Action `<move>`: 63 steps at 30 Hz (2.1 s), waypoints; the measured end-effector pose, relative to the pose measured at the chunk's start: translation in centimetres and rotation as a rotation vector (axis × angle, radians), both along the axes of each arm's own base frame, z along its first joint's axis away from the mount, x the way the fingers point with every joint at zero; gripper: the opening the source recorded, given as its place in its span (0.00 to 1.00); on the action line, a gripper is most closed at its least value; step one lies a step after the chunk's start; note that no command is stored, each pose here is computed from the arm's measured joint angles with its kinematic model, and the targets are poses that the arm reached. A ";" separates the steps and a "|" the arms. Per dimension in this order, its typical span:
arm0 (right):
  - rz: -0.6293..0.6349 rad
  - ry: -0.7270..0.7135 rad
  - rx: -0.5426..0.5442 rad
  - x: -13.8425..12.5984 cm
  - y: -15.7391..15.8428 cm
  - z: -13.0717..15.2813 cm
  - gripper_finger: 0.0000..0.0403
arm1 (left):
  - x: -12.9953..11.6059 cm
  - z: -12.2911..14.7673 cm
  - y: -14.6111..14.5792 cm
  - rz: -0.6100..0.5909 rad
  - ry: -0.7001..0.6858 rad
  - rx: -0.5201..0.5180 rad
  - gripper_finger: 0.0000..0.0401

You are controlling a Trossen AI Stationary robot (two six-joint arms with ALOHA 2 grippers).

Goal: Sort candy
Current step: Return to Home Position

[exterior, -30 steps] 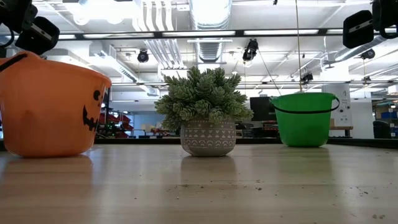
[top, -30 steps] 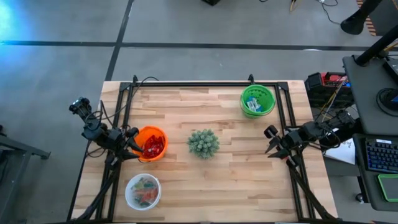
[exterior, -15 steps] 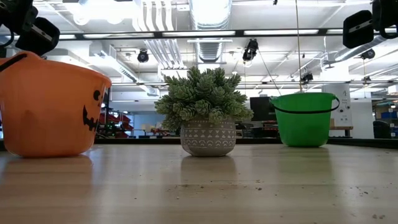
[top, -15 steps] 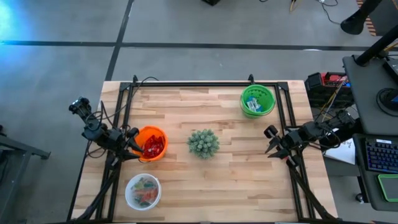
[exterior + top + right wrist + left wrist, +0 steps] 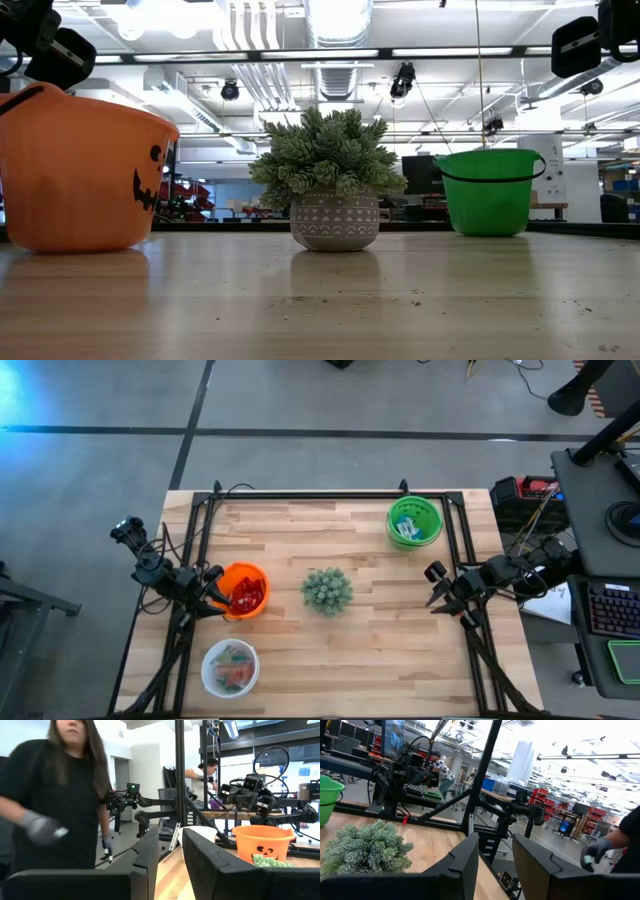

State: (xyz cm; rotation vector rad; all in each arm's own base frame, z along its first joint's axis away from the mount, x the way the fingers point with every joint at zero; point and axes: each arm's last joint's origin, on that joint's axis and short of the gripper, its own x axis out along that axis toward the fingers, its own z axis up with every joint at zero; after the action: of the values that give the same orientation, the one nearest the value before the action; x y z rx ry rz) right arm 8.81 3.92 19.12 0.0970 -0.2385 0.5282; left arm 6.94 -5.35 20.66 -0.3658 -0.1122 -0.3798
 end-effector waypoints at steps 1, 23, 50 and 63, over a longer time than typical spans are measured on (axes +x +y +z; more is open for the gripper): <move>0.000 0.000 0.001 0.0 0.0 0.0 0.20 | 0.0 0.0 0.0 0.000 0.000 0.000 0.26; 0.000 -0.001 -0.001 0.0 0.0 0.0 0.19 | 0.0 0.0 0.0 0.000 0.000 0.000 0.26; 0.000 -0.001 -0.002 0.0 0.0 0.0 0.19 | 0.0 0.0 0.0 0.000 0.000 0.001 0.26; 0.000 -0.001 -0.002 0.0 0.0 0.0 0.18 | 0.0 0.0 0.0 0.000 0.000 0.000 0.26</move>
State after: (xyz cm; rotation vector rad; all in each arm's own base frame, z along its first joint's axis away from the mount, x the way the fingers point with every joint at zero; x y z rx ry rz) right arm 8.81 3.92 19.12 0.0950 -0.2390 0.5280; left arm 6.94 -5.36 20.65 -0.3655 -0.1118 -0.3800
